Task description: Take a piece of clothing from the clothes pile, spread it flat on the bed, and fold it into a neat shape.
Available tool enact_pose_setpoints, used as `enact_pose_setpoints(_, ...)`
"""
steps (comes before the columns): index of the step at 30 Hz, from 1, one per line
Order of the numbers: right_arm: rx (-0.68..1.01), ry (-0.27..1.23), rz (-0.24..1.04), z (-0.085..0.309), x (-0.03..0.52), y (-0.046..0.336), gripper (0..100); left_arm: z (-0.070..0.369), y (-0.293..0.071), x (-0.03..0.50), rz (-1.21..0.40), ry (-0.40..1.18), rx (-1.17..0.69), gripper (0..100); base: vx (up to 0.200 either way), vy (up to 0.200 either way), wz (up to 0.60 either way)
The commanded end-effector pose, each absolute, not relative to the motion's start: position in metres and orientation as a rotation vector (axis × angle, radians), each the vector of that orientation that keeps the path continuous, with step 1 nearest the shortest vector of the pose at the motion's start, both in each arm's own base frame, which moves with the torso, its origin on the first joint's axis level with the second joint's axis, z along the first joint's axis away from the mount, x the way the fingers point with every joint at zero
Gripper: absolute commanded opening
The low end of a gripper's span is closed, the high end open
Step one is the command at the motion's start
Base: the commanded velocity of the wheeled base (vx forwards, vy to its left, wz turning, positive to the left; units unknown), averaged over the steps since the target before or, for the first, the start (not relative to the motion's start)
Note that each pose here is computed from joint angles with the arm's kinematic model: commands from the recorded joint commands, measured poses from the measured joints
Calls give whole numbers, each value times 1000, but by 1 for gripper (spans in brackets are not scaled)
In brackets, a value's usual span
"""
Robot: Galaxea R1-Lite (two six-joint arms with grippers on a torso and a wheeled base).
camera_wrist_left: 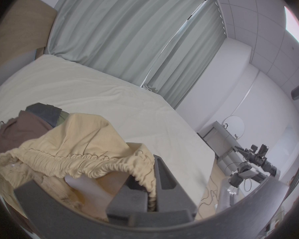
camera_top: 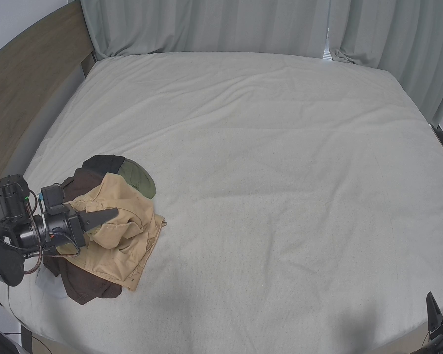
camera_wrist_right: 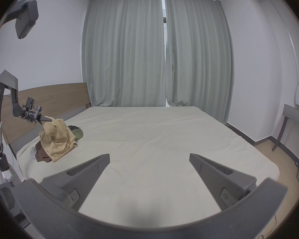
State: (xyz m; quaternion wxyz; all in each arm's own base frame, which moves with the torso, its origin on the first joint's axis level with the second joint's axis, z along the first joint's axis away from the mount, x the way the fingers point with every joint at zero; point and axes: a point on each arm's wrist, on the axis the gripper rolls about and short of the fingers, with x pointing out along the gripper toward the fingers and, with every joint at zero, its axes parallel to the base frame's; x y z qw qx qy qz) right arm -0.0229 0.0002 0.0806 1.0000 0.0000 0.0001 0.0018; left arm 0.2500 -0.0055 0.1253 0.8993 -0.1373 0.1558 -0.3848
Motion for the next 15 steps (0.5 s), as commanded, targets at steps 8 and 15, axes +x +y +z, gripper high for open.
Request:
enact_pose_setpoints(8, 0, 2, 5, 75, -23, 0, 100, 131, -33, 238, -853, 339, -302, 0, 0, 0, 0)
enact_pose_setpoints(15, 0, 2, 3, 75, -23, 0, 100, 133, -48, 235, -883, 349, -314, 0, 0, 0, 0)
